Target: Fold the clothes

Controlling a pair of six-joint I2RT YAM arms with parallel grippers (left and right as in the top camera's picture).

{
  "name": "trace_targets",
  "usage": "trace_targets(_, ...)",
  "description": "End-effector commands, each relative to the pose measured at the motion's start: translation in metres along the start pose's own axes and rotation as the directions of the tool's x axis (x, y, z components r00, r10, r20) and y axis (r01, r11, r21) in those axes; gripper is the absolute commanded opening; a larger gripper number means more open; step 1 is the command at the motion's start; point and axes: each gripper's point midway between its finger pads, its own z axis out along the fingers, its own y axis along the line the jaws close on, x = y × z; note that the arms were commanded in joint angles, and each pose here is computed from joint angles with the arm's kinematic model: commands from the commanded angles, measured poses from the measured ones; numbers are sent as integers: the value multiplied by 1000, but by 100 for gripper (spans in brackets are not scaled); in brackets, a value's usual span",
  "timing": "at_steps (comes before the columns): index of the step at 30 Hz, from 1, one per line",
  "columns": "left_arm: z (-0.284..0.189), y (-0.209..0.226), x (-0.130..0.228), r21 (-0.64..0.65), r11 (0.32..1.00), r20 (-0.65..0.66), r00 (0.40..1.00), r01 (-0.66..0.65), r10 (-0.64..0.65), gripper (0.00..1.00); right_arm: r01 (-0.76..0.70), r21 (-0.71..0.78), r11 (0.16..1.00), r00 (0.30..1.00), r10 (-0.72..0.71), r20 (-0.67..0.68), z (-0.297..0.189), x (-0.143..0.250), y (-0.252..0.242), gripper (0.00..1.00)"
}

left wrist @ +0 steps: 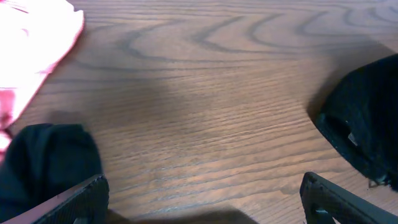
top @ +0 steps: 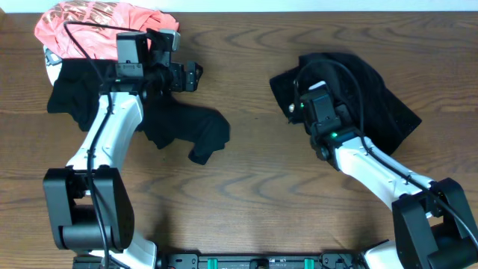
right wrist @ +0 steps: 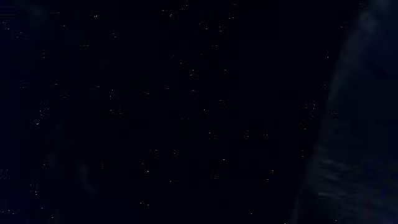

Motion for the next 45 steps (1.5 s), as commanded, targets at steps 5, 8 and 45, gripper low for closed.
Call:
trace_targets(5, 14, 4, 13, 5, 999, -36, 998, 50, -50, 98, -125, 37, 992, 992, 123, 41, -31, -38, -36, 1)
trace_targets(8, 16, -4, 15, 18, 998, -45, 998, 54, -53, 98, -138, -64, 988, 987, 142, 71, -59, -64, -44, 1)
trace_targets(45, 23, -194, 74, 490, 869, -203, 960, -69, 191, 98, -135, -568, 812, 951, 267, 155, -202, -135, -76, 1)
